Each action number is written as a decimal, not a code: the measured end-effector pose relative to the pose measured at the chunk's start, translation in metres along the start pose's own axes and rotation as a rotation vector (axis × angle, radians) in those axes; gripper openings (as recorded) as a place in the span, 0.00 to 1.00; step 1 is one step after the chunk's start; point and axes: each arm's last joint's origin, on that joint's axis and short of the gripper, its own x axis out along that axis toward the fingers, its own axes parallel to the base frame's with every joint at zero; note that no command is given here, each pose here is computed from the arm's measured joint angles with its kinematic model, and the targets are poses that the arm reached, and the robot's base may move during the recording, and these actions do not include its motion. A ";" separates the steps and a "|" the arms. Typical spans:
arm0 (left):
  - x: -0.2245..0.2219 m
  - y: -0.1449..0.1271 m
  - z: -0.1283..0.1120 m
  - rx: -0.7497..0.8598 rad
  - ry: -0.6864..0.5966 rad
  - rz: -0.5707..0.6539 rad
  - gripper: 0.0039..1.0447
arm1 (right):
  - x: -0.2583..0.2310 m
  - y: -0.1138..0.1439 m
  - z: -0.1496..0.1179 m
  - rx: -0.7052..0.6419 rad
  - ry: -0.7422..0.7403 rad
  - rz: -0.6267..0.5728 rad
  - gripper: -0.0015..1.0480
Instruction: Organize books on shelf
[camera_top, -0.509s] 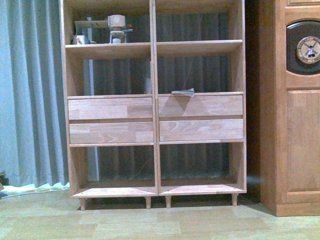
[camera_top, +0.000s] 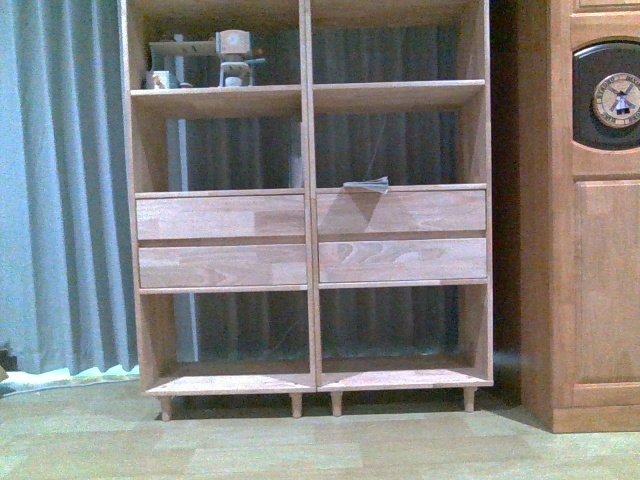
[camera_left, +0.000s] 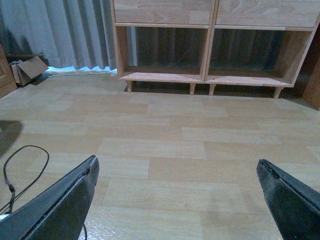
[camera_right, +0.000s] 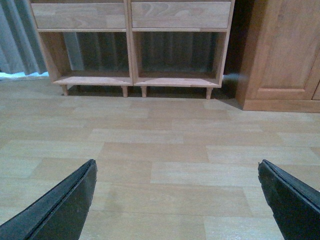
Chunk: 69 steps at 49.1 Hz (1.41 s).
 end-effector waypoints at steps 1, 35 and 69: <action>0.000 0.000 0.000 0.000 0.000 0.000 0.93 | 0.000 0.000 0.000 0.000 0.000 0.000 0.93; 0.000 0.000 0.000 0.000 0.000 0.000 0.93 | 0.000 0.000 0.000 0.000 0.000 0.000 0.93; 0.000 0.000 0.000 0.000 0.000 0.000 0.93 | 0.000 0.000 0.000 0.000 0.000 0.000 0.93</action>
